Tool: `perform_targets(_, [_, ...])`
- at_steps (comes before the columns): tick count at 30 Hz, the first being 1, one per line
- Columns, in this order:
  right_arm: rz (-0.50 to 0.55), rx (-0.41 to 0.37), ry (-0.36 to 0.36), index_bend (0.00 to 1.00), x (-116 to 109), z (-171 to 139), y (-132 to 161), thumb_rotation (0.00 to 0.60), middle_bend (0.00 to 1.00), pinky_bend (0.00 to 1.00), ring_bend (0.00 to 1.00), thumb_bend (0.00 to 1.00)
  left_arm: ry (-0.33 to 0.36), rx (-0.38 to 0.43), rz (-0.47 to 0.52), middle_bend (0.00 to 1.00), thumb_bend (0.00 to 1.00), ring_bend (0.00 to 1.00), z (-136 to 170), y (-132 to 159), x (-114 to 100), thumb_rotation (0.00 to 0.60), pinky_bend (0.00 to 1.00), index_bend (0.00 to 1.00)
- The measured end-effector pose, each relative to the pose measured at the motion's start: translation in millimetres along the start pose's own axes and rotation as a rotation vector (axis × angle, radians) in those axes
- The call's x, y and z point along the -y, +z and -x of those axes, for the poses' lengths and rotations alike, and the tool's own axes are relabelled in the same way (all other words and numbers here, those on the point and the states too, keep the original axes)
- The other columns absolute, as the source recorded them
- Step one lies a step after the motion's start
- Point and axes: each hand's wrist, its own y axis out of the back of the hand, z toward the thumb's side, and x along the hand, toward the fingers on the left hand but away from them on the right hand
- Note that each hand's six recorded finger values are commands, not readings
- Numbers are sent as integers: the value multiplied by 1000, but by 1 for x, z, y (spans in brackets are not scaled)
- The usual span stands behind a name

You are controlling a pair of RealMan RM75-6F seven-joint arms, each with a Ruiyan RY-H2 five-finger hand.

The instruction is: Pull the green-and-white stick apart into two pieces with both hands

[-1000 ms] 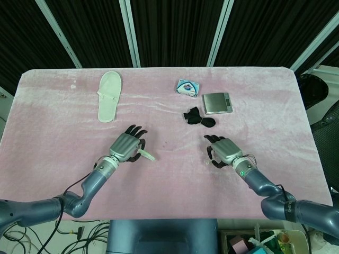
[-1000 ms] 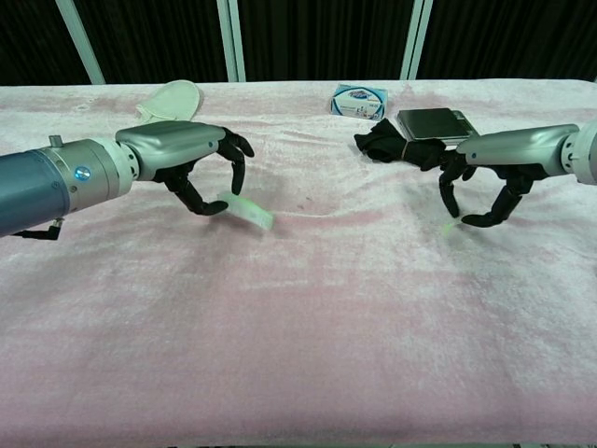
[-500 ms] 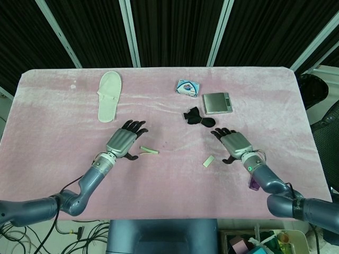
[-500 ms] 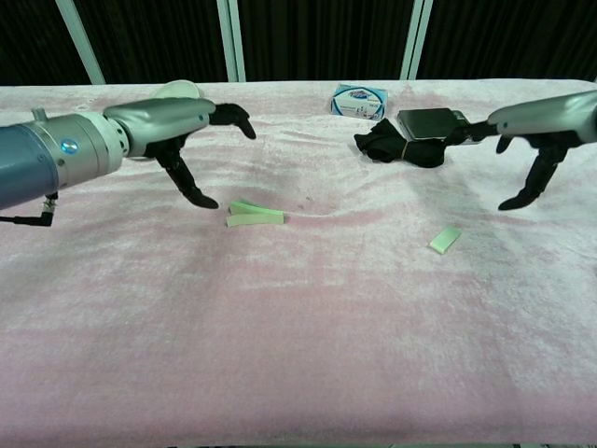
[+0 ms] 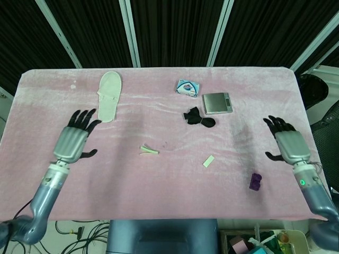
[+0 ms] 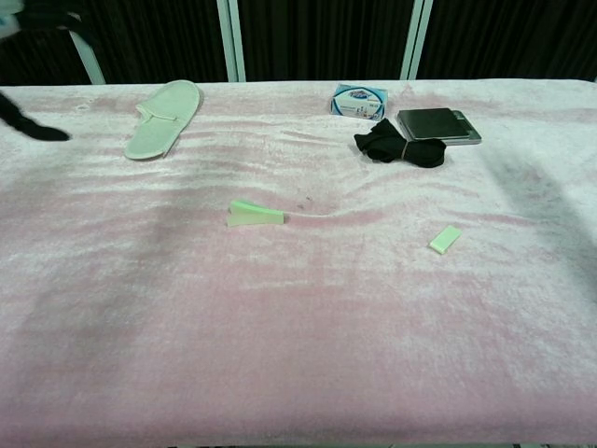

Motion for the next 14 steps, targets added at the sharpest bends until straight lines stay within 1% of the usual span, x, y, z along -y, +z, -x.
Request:
perform_targets(2, [-5, 14, -22, 18, 4, -25, -12, 600, 0, 148, 33, 177, -20, -50, -9, 1, 127, 0, 28, -19, 3, 600, 0, 216])
perform_targets(4, [3, 32, -42, 18, 8, -50, -21, 600, 0, 148, 33, 177, -31, -90, -12, 1, 127, 0, 50, -32, 4, 600, 0, 218])
perform_targets(8, [26, 58, -72, 17, 15, -90, -31, 600, 0, 148, 33, 177, -29, -186, 5, 1, 128, 0, 98, -56, 5, 600, 0, 219])
perform_targets(11, [41, 66, -99, 16, 19, -113, -32, 600, 0, 148, 34, 178, -15, -238, 49, 1, 128, 0, 122, -66, 5, 600, 0, 218])
perform_targets(14, [68, 52, -129, 10, 25, -131, -24, 600, 0, 148, 34, 178, 8, -255, 71, 1, 129, 0, 131, -72, 7, 600, 0, 217])
